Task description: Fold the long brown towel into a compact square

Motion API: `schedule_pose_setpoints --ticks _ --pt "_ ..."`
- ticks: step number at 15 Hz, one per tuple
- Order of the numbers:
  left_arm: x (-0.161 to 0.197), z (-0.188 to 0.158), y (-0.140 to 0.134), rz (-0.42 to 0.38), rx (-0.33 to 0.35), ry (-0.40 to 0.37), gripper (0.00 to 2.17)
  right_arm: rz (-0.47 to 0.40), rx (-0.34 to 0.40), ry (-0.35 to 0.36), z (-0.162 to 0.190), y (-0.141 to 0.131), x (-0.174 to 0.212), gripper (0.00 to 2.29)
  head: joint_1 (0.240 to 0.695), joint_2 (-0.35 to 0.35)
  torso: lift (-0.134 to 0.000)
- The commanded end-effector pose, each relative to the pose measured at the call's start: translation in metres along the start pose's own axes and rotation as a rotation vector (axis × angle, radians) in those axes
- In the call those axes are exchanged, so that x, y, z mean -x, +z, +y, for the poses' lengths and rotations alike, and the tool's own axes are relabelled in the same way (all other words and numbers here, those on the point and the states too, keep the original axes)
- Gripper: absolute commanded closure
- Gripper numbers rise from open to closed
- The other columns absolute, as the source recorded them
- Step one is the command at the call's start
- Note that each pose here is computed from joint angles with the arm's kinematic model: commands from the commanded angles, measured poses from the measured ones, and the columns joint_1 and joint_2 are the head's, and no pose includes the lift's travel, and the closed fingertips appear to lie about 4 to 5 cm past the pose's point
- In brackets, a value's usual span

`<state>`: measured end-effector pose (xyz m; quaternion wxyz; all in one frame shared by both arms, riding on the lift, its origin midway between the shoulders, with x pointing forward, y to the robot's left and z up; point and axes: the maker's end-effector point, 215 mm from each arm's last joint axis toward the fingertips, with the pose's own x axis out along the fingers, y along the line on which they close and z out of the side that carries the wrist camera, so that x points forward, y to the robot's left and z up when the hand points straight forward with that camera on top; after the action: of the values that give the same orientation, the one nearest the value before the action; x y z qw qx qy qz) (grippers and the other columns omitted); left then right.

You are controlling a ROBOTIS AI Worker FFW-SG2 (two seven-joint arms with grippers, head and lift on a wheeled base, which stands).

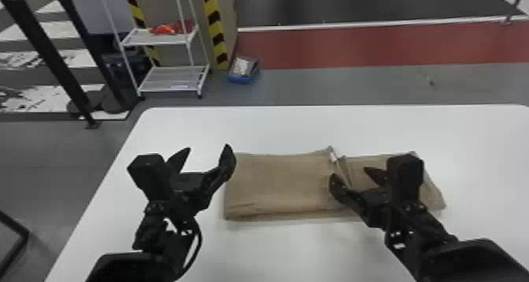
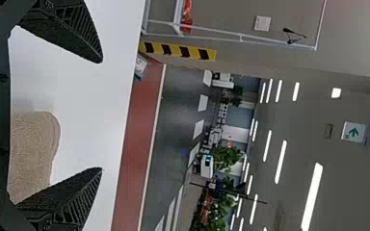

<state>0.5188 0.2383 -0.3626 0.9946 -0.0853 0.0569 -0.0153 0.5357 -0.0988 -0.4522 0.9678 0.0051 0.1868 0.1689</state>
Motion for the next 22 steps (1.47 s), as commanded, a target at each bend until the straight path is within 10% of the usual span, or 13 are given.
schedule_pose_setpoints --ticks 1,7,12,15,18,22 --pt "0.000 0.001 -0.007 0.004 0.007 0.003 0.08 0.007 0.025 0.022 0.013 -0.001 -0.007 0.38 0.695 0.143 -0.122" --pt "0.002 0.005 -0.016 0.013 0.010 -0.001 0.08 0.029 0.037 0.031 0.021 -0.010 -0.011 0.62 0.695 0.165 -0.122" --pt "0.006 0.008 -0.018 0.013 0.009 0.003 0.08 0.037 0.025 0.033 0.023 -0.014 -0.007 1.28 0.695 0.175 -0.122" --pt "0.008 0.012 -0.015 0.003 0.006 0.009 0.08 0.000 0.005 0.028 0.020 0.002 0.002 1.33 0.695 0.178 -0.122" --pt "0.008 0.018 -0.013 0.000 0.004 0.020 0.08 -0.142 -0.082 0.022 0.000 0.075 0.038 1.33 0.695 0.176 -0.122" --pt "0.010 0.018 -0.016 0.000 0.004 0.017 0.08 -0.085 -0.105 -0.018 -0.022 0.041 0.051 1.33 0.695 0.143 -0.122"
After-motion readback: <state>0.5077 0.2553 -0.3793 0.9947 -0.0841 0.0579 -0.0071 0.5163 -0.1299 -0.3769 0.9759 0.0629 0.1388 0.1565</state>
